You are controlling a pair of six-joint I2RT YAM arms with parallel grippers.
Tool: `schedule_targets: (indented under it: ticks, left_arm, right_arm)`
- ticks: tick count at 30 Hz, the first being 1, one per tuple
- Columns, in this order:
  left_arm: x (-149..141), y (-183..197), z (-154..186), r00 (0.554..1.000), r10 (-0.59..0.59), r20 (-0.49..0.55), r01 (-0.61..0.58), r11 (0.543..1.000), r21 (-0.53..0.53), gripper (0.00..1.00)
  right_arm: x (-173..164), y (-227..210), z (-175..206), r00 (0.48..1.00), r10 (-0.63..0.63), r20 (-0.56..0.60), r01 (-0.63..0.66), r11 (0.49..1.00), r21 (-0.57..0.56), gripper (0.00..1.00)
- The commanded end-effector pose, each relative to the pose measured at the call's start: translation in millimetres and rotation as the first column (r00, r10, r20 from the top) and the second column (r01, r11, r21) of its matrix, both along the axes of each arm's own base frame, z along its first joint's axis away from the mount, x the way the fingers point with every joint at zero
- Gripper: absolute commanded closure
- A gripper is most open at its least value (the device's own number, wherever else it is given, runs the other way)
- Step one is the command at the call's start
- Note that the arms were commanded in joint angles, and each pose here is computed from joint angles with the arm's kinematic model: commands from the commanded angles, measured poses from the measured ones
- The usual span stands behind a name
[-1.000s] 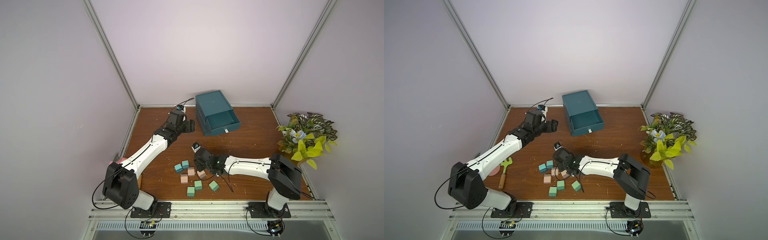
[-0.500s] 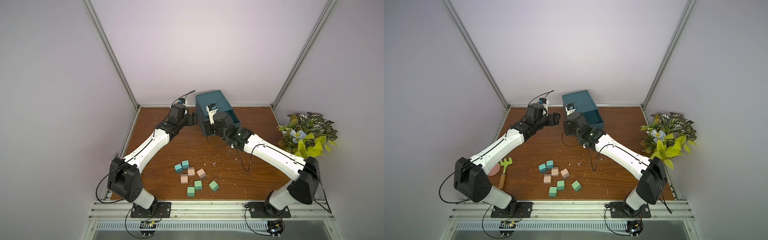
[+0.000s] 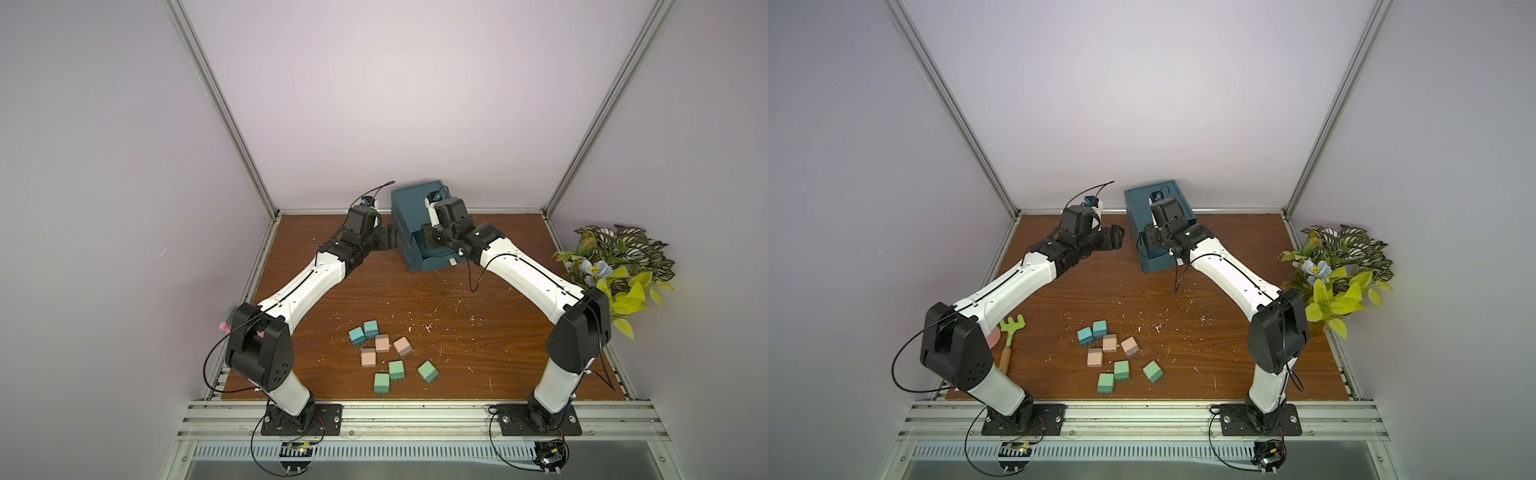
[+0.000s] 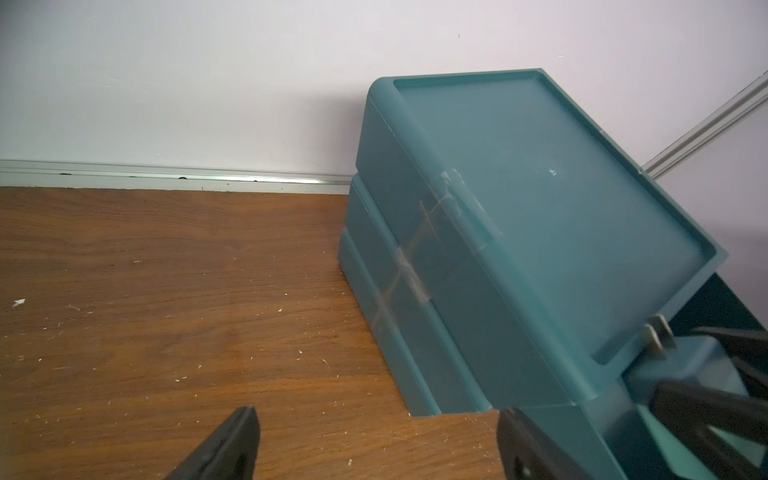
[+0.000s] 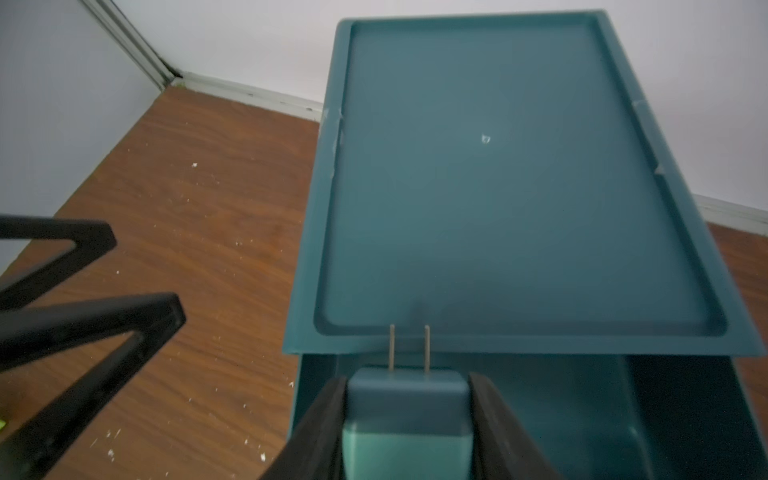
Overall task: Place the plugs into the drawer by color
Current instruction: Place the plug in the drawer.
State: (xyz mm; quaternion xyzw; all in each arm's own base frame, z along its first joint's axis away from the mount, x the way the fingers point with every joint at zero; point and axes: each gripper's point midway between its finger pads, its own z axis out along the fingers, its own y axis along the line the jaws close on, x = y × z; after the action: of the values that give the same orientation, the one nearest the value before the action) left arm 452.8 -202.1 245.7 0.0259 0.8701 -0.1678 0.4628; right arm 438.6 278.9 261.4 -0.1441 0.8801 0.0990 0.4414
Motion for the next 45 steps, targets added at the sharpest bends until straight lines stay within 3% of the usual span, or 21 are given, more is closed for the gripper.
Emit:
schedule_targets:
  ticks: [1,13,21,30,45]
  left_arm:
    - [-1,2,0,1.000,-0.008,0.011,0.008,1.000,0.003,0.14]
    - [-6,4,1,1.000,-0.013,0.022,0.012,1.000,0.002,0.14]
    - [-7,3,-1,1.000,-0.016,0.019,0.016,1.000,-0.007,0.14]
    - [-10,4,0,1.000,-0.016,0.020,0.016,1.000,-0.014,0.14]
    - [-12,6,12,0.999,-0.008,0.047,0.009,1.000,-0.025,0.14]
  right_arm:
    - [-10,5,15,0.999,0.042,-0.012,-0.041,0.998,0.051,0.68]
    - [-28,-3,-5,0.994,0.038,-0.103,-0.033,0.998,0.053,0.65]
    - [-34,-19,14,0.998,-0.018,-0.059,0.021,0.998,0.053,0.65]
    - [-34,-7,-5,0.995,0.017,-0.100,-0.008,0.996,0.093,0.63]
    - [-26,8,-16,0.983,0.096,-0.158,-0.066,0.980,0.186,0.50]
